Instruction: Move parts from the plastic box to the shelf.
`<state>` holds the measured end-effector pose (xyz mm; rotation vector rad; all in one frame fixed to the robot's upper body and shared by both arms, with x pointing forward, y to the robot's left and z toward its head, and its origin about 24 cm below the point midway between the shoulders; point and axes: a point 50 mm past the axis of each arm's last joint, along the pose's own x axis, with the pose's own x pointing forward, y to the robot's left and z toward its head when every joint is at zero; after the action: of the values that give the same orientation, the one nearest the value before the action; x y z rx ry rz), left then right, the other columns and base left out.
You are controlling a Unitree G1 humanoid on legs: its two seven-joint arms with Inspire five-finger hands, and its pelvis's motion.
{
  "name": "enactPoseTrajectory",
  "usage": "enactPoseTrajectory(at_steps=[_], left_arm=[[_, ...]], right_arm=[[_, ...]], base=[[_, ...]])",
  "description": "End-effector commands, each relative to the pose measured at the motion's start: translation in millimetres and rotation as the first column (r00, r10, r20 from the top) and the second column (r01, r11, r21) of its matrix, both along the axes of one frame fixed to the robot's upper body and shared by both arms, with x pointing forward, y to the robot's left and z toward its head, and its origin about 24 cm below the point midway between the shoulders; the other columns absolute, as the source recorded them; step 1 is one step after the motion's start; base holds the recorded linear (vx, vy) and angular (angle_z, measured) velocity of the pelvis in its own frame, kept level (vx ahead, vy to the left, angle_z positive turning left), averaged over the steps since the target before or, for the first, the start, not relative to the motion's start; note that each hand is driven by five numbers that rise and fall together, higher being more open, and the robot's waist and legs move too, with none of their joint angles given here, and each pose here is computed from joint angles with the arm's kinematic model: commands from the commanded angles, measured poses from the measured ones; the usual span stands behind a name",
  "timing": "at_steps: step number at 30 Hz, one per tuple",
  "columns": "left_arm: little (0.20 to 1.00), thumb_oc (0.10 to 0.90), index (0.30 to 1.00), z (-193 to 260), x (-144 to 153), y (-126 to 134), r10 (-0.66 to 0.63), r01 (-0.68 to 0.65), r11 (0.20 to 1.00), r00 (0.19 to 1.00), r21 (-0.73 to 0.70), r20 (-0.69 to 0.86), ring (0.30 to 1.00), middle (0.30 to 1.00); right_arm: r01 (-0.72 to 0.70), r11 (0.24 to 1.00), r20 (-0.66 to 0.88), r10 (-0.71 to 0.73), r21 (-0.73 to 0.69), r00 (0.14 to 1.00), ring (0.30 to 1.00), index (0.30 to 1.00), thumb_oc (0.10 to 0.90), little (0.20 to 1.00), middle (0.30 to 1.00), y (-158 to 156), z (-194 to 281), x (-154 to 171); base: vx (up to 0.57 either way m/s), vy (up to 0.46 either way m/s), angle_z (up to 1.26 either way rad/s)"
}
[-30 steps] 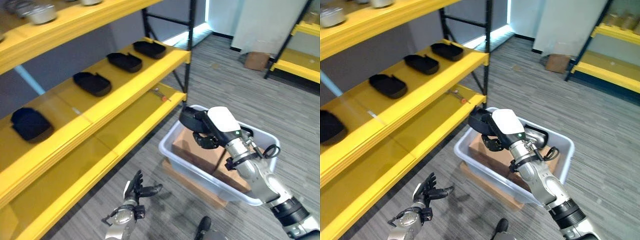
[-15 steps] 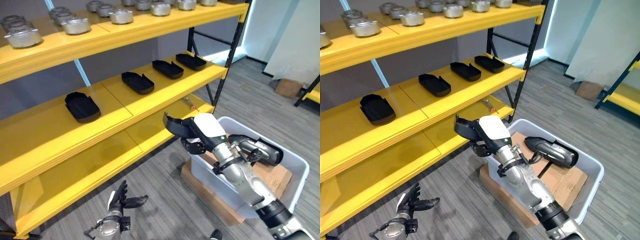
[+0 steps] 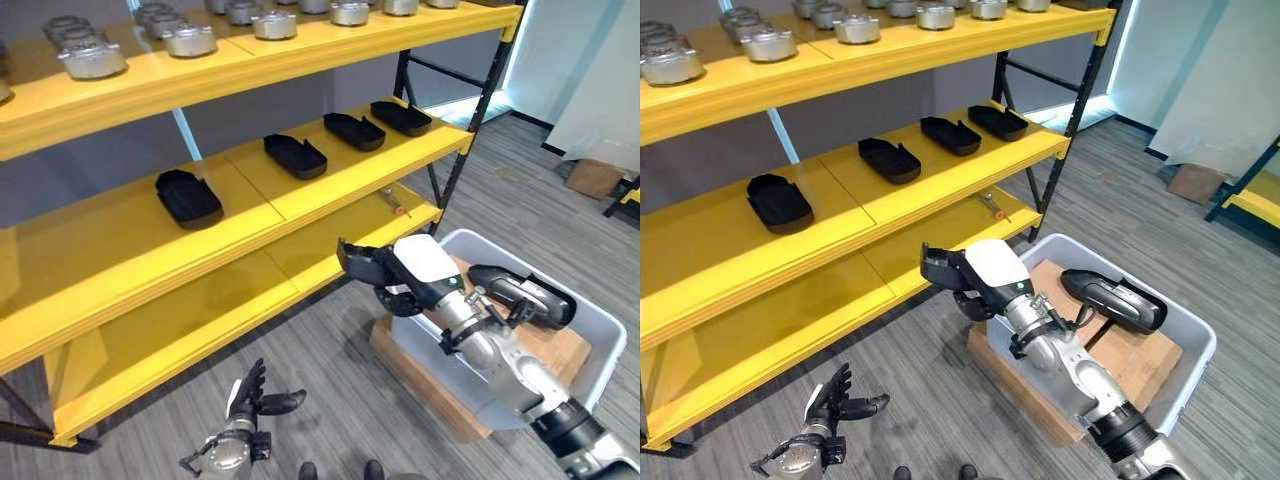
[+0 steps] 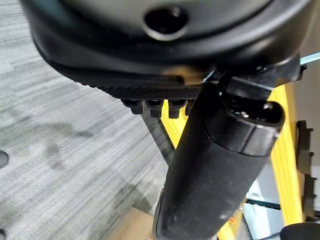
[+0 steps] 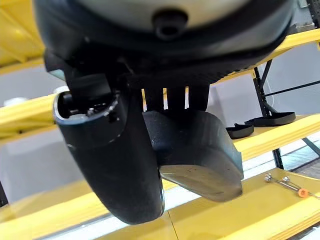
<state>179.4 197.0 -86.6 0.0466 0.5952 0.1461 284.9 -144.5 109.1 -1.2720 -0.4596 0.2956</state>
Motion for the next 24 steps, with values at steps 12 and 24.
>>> enactPoseTrajectory(at_steps=[12,24], left_arm=[[1.0,0.9,1.0,31.6,40.4,-13.5,-0.106,0.108,0.994,0.974,0.001,0.198,1.0,1.0],[1.0,0.9,1.0,31.2,31.7,-9.7,-0.077,0.079,0.997,0.977,-0.005,0.198,1.0,1.0]], right_arm=[[-0.128,0.97,0.401,0.036,0.205,0.915,0.3,0.3,0.4,0.3,0.3,-2.7,91.1,-14.8],[-0.076,0.974,0.436,-0.025,0.213,0.9,0.3,0.3,0.4,0.3,0.3,-17.6,97.7,-16.5]], base=[[0.01,-0.038,0.49],[0.11,0.173,0.09]])
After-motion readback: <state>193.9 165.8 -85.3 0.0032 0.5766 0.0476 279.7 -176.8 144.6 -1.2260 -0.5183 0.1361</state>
